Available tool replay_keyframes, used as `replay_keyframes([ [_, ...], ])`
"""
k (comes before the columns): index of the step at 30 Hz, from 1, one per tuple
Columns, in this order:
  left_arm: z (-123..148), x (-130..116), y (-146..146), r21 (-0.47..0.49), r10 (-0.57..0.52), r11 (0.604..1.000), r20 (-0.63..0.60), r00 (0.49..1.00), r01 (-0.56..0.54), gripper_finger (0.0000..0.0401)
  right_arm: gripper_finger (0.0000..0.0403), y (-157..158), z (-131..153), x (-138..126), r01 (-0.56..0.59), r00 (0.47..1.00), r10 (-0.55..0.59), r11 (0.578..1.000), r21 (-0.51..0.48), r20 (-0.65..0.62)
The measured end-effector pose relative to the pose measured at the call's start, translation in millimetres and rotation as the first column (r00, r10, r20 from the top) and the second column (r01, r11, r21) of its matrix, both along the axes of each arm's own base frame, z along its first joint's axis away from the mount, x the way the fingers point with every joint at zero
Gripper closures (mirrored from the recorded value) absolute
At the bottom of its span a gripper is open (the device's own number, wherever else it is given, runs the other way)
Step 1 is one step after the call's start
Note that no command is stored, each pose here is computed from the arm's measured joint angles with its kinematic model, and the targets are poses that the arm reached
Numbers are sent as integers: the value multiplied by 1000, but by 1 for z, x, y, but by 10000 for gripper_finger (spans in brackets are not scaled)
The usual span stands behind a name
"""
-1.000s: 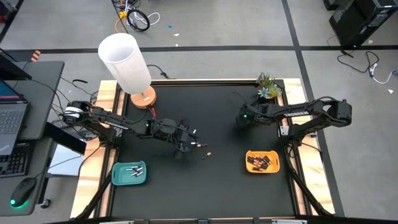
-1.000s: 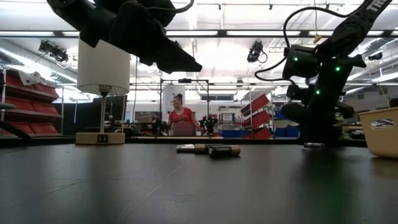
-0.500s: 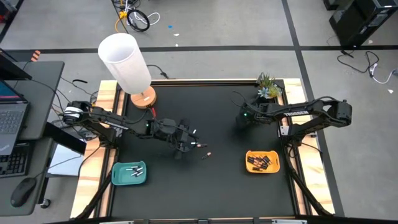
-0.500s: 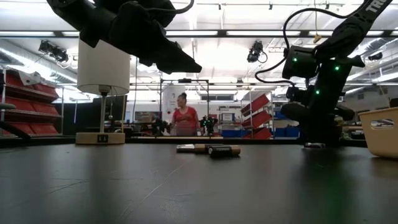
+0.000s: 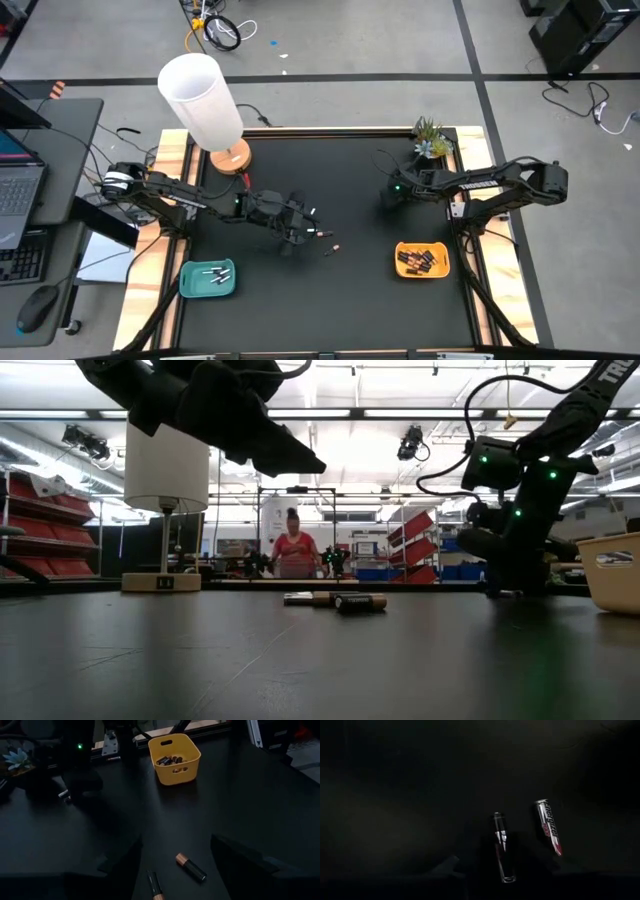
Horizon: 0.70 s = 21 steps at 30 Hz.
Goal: Sort batteries
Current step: Put the silver battery into the green bin
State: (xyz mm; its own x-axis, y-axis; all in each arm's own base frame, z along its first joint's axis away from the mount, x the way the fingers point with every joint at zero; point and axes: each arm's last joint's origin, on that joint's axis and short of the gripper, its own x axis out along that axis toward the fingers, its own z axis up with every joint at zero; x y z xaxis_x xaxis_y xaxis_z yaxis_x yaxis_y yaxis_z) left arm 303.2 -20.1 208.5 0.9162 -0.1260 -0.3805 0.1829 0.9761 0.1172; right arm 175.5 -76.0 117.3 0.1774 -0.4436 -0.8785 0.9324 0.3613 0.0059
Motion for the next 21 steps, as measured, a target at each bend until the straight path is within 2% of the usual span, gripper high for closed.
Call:
replay_keyframes([
  [5, 0, 0, 0, -2, 1, 1000, 1, 1000, -1, 148, 383, 1, 0, 0, -39, 999, 39, 999, 12, -17],
  [8, 0, 0, 0, -6, 8, 1000, 0, 1000, -8, 148, 388, 2, 0, 3, -75, 997, 75, 997, 14, 6],
  [11, 0, 0, 1, -20, 32, 999, 1, 1000, -32, 148, 394, 9, 9, 14, -203, 976, 201, 979, 11, 89],
  [12, 0, 0, 1, -23, 33, 999, 0, 999, -33, 149, 396, 13, 14, 20, -272, 953, 269, 962, 1, 141],
  [14, 1, 0, 1, -28, 35, 999, 4, 999, -35, 148, 396, 18, 31, 33, -374, 884, 382, 924, -85, 268],
  [16, 2, 1, 1, -46, 42, 998, 12, 999, -41, 148, 396, 24, 44, 42, -425, 818, 461, 887, -180, 343],
  [18, 3, 1, 1, -61, 48, 997, 23, 999, -46, 148, 396, 31, 49, 47, -462, 766, 518, 855, -235, 380],
  [21, 6, 2, 1, -90, 58, 995, 50, 997, -53, 148, 396, 44, 62, 57, -503, 650, 614, 789, -352, 447],
])
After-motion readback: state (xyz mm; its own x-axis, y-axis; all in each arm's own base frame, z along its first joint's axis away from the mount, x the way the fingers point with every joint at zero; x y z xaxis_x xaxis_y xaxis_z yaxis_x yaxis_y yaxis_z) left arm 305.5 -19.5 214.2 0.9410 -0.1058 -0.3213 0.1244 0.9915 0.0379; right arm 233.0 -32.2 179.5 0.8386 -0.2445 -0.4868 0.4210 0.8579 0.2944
